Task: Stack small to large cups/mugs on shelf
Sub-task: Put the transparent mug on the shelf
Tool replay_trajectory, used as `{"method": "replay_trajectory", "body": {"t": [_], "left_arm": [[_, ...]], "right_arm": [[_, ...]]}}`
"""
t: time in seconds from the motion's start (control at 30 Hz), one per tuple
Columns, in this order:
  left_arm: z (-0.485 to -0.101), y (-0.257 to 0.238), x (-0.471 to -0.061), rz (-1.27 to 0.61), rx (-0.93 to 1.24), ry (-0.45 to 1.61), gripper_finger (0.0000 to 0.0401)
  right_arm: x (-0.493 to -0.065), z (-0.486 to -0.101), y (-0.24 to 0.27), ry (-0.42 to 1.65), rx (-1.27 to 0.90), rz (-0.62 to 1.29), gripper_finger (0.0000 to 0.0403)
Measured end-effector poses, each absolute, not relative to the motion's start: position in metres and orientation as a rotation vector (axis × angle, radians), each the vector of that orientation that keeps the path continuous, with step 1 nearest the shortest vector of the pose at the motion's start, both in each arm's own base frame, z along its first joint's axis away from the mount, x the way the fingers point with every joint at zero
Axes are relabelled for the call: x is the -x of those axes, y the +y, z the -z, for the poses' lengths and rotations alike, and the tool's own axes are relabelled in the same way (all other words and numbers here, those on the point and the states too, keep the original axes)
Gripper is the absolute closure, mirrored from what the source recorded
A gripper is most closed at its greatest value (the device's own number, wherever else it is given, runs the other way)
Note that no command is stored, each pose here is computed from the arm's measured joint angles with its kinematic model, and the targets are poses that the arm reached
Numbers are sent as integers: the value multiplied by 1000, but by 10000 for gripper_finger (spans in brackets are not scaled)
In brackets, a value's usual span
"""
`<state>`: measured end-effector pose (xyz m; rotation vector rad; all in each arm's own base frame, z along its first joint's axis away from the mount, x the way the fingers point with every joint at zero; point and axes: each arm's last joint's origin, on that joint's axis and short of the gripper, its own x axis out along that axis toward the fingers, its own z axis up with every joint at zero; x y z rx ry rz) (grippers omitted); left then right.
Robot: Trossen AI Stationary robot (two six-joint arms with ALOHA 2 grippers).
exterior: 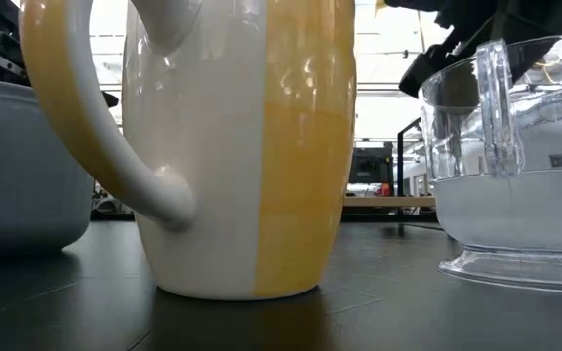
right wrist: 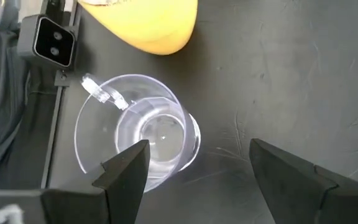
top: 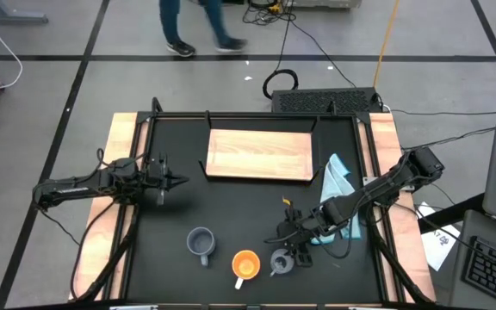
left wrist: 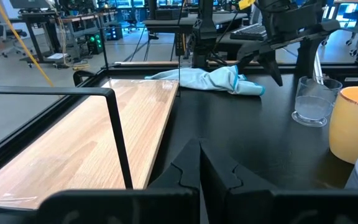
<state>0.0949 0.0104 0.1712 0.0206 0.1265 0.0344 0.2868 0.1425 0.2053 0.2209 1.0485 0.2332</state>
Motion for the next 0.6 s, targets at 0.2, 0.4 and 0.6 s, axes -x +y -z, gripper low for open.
{"method": "replay_trajectory", "body": {"t": [0.2, 0.4, 0.6], "left_arm": [[-171, 10, -95, -35, -21, 127, 398], [-171, 10, -95, -35, -23, 127, 398], [-171, 10, -95, -34, -22, 128, 398]], "right_arm": [[-285, -207, 151, 1032, -231, -255, 135], [-285, -206, 154, 1017, -201, -276, 135], [-285, -206, 154, 999, -114, -301, 135]]}}
